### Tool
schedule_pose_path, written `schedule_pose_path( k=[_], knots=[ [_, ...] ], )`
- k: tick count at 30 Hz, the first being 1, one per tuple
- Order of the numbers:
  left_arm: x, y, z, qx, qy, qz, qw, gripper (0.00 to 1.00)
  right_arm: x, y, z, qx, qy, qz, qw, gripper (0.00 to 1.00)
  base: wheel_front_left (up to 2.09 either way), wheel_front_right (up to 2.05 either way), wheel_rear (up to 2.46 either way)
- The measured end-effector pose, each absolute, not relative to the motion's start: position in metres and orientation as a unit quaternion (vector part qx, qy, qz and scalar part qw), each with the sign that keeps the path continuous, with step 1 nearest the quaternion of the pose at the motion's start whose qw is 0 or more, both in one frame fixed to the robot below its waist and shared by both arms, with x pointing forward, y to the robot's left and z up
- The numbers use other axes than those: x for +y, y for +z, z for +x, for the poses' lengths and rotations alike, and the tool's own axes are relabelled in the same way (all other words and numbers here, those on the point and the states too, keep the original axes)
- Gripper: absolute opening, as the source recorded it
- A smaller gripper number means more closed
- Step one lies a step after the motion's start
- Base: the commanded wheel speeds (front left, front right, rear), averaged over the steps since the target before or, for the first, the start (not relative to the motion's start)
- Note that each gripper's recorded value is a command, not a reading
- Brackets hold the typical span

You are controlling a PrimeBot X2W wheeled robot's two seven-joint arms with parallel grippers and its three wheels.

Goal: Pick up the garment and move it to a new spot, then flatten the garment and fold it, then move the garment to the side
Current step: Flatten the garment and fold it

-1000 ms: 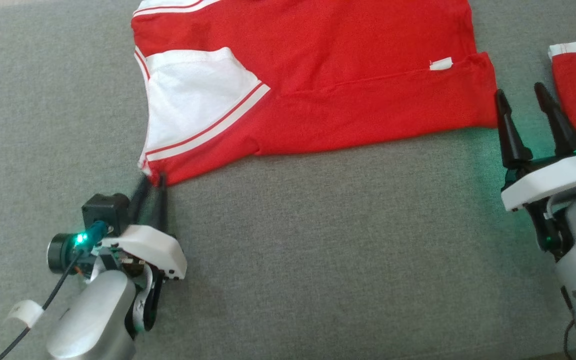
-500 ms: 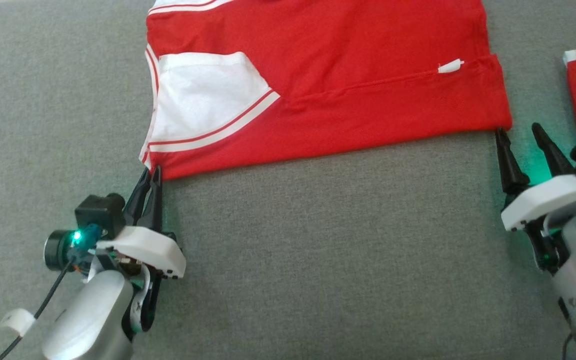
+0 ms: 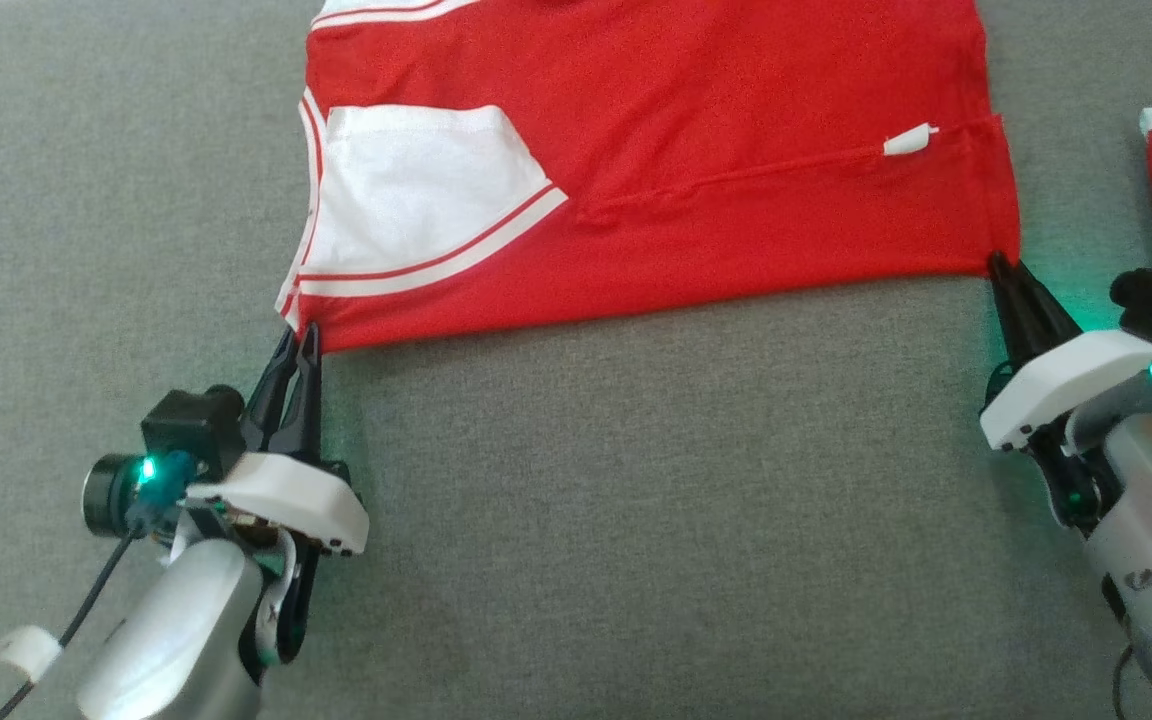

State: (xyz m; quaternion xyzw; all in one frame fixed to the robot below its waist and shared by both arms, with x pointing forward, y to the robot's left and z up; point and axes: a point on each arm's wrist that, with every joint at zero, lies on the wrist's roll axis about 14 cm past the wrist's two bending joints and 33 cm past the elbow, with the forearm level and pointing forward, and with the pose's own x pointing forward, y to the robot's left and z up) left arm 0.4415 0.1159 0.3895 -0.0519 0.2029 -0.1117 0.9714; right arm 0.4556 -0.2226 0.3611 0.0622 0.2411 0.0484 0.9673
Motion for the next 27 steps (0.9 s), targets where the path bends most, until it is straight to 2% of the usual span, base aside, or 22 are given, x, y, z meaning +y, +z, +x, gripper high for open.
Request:
schedule_pose_path(
  k=[9, 27],
  knots=[
    [0.114, 0.402, 0.416, 0.181, -0.12, -0.057, 0.974, 0.0, -0.231, 0.383, 0.442, 0.218, 0.056, 0.06, 0.972, 0.0, 0.0, 0.0, 0.0],
    [0.11, 0.415, 0.342, 0.193, -0.134, -0.084, 0.968, 0.0, -0.255, 0.382, 0.358, 0.228, 0.053, 0.061, 0.97, 0.0, 0.0, 0.0, 0.0]
  ],
)
